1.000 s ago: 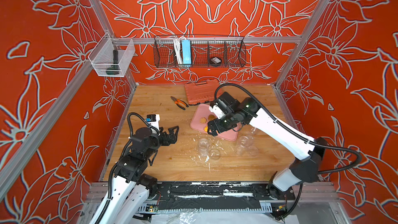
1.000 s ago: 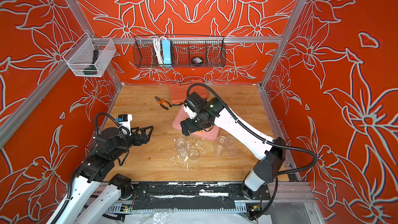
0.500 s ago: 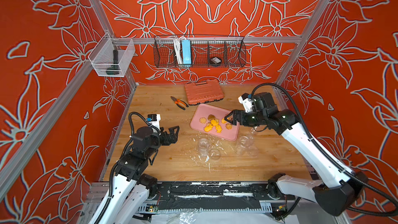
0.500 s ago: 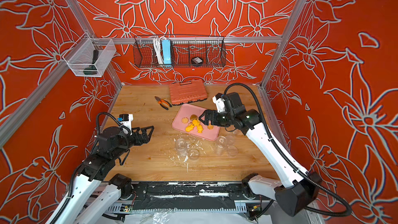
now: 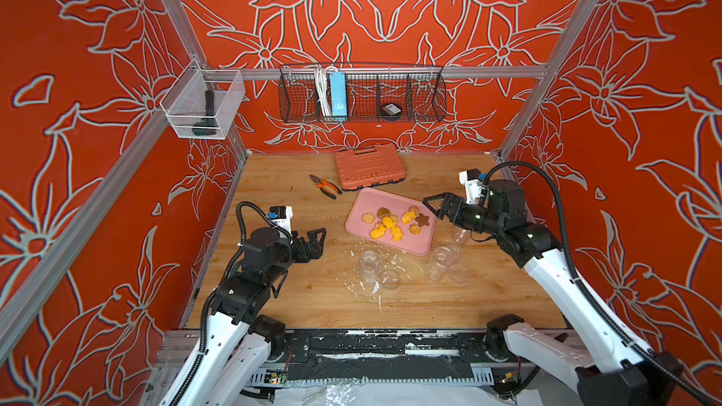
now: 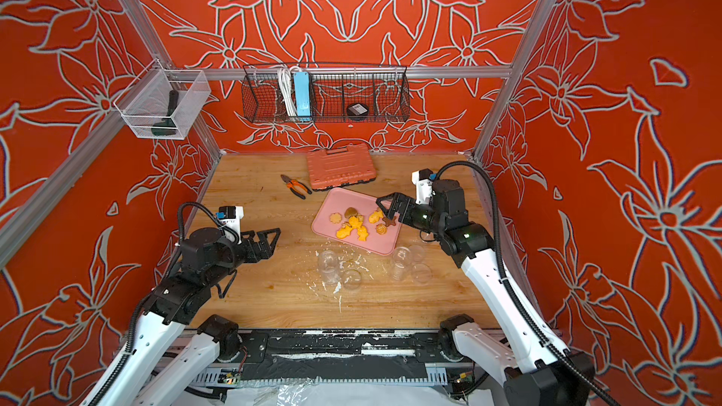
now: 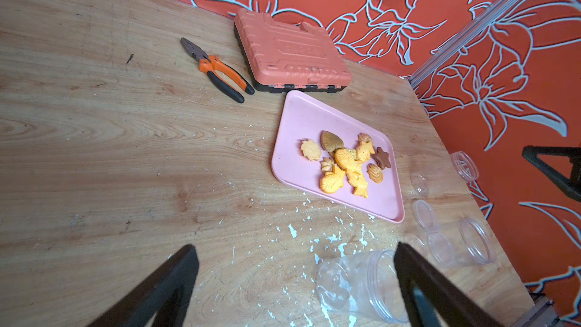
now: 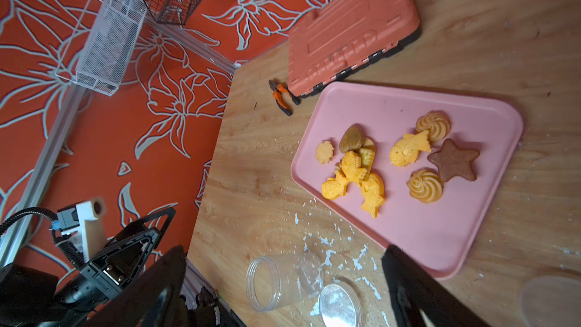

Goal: Pour the cookies out of the jar
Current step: Place the jar at the center of the board, then move the jar to the center of the board.

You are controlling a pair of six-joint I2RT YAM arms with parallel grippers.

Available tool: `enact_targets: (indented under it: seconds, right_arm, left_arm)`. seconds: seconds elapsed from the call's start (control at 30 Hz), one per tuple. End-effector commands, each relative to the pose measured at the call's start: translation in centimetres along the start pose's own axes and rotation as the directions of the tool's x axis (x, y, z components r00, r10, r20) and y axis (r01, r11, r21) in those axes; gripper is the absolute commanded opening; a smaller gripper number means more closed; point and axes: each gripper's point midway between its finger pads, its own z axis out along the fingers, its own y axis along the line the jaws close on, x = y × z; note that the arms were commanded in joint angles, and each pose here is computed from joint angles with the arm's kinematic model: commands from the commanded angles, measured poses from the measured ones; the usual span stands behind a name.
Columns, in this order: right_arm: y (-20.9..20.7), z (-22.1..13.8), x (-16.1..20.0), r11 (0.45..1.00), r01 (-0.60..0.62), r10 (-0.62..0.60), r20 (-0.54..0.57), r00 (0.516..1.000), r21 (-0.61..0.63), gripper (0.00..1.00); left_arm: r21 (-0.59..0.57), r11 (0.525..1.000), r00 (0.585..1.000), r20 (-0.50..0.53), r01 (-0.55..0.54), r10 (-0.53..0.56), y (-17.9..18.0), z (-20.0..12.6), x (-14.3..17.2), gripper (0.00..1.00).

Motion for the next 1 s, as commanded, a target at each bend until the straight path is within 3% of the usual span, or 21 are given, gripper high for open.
enact_targets:
  seconds: [0.0,0.23,0.47,0.6,0.73,0.83,0.97]
  right_arm:
    - [-0.7,-1.1,-2.5,0.999,0.026,-0.031,0.184,0.983,0.031,0.99]
    - [-5.2,-4.7,-4.8,0.986,-0.054,-0.038,0.521,0.853,0.161,0.99]
    - [-7.0,-7.0,-7.3,0.938,-0.023,-0.211,0.624,0.752,0.345,0.99]
    - [-7.1,-7.9,-8.7,0.878,0.051,-0.366,0.599,0.712,0.476,0.99]
    - [-6.6,-7.3,-9.2,0.770,0.228,-0.556,0.450,0.699,0.596,0.99]
    - [-7.3,-6.6,-9.3,0.701,0.294,-0.621,0.355,0.699,0.650,0.99]
    - [-8.2,-5.8,-9.7,0.668,0.319,-0.637,0.294,0.713,0.672,0.99]
  left_arm:
    - [-0.021,1.000,1.000,0.007,0.017,-0.017,0.4,0.0,-0.1,0.97]
    - [-0.062,0.998,0.999,0.017,0.029,-0.028,1.1,0.2,-0.5,0.98]
    - [-0.156,0.986,0.996,0.086,0.050,-0.037,2.2,0.6,-2.8,0.97]
    - [-0.246,0.964,0.982,0.178,0.105,-0.061,3.7,0.9,-4.9,0.97]
    - [-0.274,0.959,0.981,0.193,0.073,-0.019,4.2,2.4,-5.3,0.97]
    - [-0.309,0.949,0.980,0.200,0.056,0.007,4.9,3.4,-5.5,0.97]
    - [-0.371,0.928,0.976,0.208,0.021,0.061,5.7,4.4,-6.4,0.97]
